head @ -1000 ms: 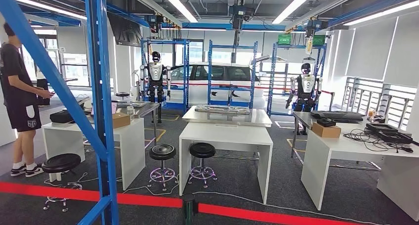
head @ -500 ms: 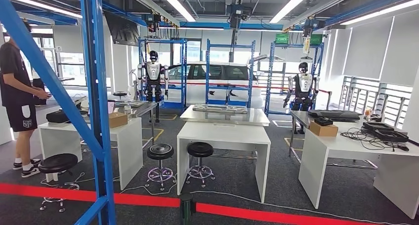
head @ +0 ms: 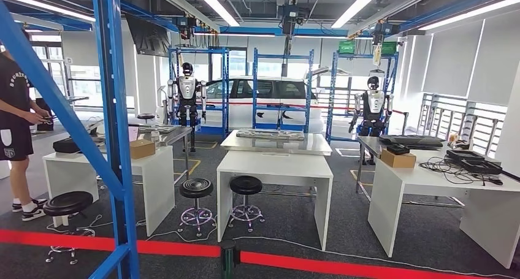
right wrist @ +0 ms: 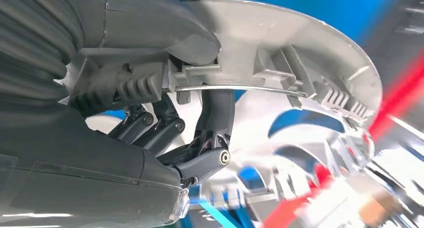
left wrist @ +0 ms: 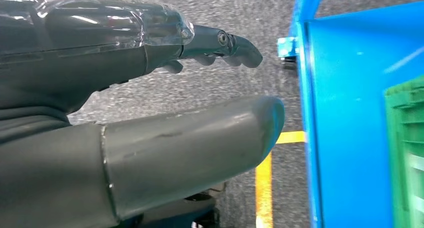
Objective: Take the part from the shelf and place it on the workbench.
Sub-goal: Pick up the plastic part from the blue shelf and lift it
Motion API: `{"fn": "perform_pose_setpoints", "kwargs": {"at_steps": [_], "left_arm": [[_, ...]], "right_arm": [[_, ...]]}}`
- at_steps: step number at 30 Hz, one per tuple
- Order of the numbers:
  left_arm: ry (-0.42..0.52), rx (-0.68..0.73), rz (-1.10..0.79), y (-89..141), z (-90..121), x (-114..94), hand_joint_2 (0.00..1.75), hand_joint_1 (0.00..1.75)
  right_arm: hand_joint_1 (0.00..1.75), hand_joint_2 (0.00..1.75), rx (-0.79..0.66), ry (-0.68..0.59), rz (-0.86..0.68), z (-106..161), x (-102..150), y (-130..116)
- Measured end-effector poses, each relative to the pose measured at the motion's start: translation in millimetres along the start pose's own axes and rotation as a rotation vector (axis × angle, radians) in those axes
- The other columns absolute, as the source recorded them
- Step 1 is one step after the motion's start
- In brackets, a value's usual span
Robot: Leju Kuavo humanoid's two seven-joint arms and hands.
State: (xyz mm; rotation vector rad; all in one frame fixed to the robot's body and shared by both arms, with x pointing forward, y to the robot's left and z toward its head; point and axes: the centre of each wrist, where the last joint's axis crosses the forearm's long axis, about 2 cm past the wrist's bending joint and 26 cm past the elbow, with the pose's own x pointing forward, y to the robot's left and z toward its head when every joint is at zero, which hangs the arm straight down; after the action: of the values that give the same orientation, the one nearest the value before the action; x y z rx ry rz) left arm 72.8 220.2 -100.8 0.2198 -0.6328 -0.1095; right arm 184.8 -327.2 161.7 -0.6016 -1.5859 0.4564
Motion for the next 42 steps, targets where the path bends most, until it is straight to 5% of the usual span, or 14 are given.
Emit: {"fn": "perform_pose_setpoints", "kwargs": {"at_steps": [13, 17, 29, 42], "left_arm": [[-0.056, 0.007, 0.049, -8, 2, 2, 0.00, 0.00], [-0.091, 0.007, 0.068, -9, 2, 4, 1.75, 0.00], [-0.176, -0.007, 0.046, -11, 2, 6, 1.75, 0.00], [-0.135, -0.035, 0.069, -11, 2, 6, 1.75, 0.00]], "right_arm": [[1.75, 1.75, -0.173, -0.402, -0.347, -23, 97, -78], [1.75, 1.75, -0.197, -0.528, -0.389, -18, 117, -88], [1.75, 1.75, -0.235, -0.804, -0.533, 1, 142, -84], [1.75, 1.75, -0.204, -0.827, -0.639, 9, 147, -67]]}}
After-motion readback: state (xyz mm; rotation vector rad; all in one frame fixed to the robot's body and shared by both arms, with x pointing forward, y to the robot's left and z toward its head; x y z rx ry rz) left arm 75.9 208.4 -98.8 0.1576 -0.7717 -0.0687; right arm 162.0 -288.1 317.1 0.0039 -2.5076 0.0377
